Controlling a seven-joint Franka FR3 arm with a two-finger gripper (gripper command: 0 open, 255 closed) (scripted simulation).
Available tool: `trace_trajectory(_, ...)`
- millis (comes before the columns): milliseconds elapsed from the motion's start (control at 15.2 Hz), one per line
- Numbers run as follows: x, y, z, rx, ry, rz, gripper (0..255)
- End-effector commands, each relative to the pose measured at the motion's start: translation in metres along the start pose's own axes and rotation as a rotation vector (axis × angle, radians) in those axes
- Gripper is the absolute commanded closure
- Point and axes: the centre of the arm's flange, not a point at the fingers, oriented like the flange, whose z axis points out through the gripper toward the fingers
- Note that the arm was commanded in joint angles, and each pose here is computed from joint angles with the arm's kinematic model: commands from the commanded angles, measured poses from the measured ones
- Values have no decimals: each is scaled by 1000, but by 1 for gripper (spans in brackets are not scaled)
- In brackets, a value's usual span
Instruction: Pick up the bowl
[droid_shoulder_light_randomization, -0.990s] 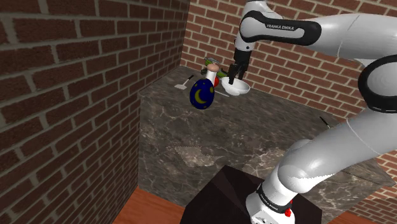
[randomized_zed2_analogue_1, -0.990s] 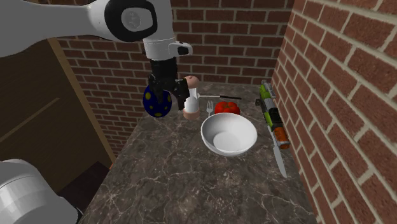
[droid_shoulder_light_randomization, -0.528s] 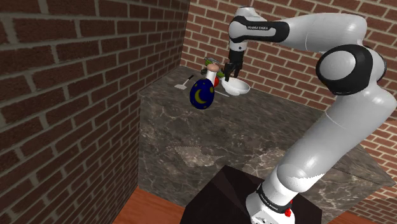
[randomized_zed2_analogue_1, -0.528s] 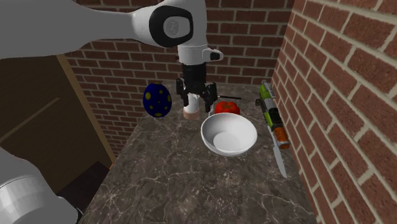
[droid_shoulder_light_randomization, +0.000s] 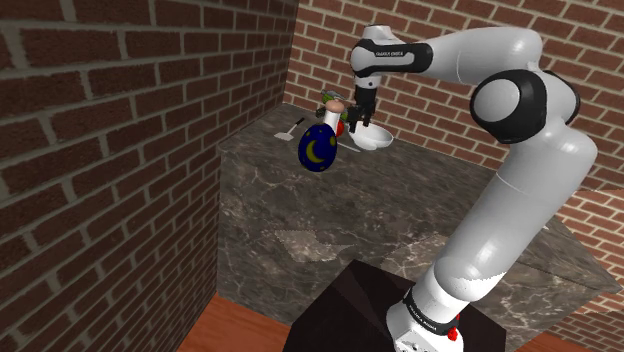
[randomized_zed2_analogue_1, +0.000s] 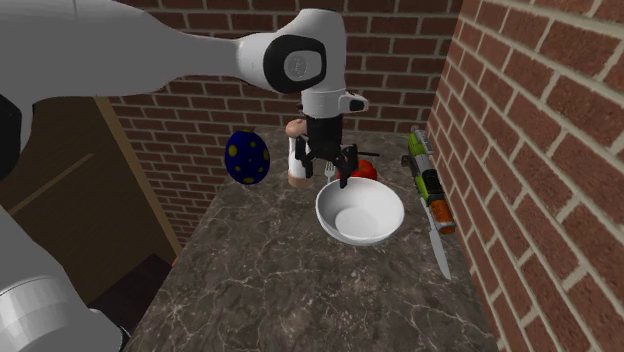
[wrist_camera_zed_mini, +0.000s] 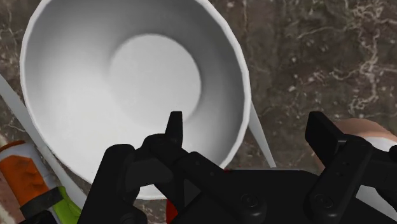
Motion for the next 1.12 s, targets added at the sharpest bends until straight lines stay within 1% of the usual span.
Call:
trace_trajectory(0, 2, -2, 11, 0, 0, 0, 0)
trace_trajectory(198, 2, -2, 14, 0, 0, 0, 0)
trace_trajectory(264, 2, -2, 15, 0, 0, 0, 255)
trace_trajectory(858, 2, -2, 14, 0, 0, 0, 255)
trace_trajectory(1056, 0, 0, -2, 0, 0, 0, 255)
